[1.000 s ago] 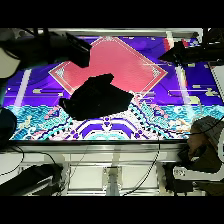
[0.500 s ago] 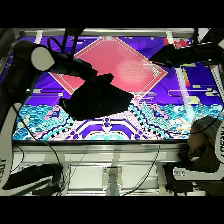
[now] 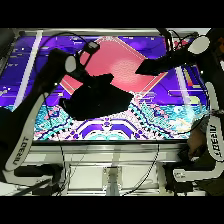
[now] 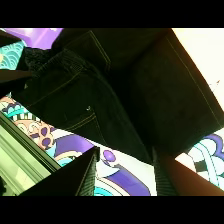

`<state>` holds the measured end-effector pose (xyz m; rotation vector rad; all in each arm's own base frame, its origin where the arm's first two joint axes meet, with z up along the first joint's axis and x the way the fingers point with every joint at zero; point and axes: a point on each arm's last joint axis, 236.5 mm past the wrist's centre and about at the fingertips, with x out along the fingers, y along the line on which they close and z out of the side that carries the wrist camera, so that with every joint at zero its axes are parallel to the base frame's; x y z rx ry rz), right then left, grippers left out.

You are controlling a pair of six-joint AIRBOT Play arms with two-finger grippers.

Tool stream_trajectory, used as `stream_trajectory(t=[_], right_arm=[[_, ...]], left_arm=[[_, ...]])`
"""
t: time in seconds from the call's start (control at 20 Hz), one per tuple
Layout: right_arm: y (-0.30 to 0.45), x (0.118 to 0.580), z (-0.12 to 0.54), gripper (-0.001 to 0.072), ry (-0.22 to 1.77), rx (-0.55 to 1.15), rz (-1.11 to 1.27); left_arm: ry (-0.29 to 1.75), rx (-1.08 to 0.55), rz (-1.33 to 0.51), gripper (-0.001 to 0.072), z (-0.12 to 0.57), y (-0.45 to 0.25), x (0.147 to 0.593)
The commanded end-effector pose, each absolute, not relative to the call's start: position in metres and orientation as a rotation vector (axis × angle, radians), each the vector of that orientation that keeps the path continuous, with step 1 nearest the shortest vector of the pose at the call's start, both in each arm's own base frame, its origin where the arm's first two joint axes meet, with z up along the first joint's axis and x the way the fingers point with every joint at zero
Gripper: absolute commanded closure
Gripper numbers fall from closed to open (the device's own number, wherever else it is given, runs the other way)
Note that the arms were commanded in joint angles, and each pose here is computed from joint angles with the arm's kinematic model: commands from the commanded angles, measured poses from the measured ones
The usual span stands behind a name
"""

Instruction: Fold the clothes and pants, and hang the long-sleeved shirts on hangers.

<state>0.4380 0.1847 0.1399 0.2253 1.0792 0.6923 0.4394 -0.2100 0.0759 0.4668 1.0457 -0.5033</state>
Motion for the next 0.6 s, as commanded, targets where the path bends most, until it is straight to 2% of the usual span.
stream_trajectory(t=[0.0, 0.2, 0.3, 0.4, 0.55], right_arm=[[0.181, 0.435, 0.136, 0.0324, 1.096, 0.202, 0.684], [0.182, 0.433, 0.136, 0.0324, 1.104, 0.201, 0.687], [0.182, 0.433, 0.136, 0.0324, 1.106, 0.202, 0.689], [0.182, 0.432, 0.136, 0.0324, 1.107, 0.201, 0.69], [0.182, 0.432, 0.135, 0.0323, 1.109, 0.201, 0.69]], left_arm=[[1.174, 0.538, -0.501, 0.0207, 0.031, -0.198, 0.437], [1.182, 0.626, -0.553, 0.0232, 0.017, -0.19, 0.442], [1.176, 0.61, -0.53, 0.0231, 0.017, -0.177, 0.451], [1.183, 0.566, -0.531, 0.0273, 0.017, -0.166, 0.455], [1.16, 0.488, -0.67, 0.0273, 0.02, -0.181, 0.45]])
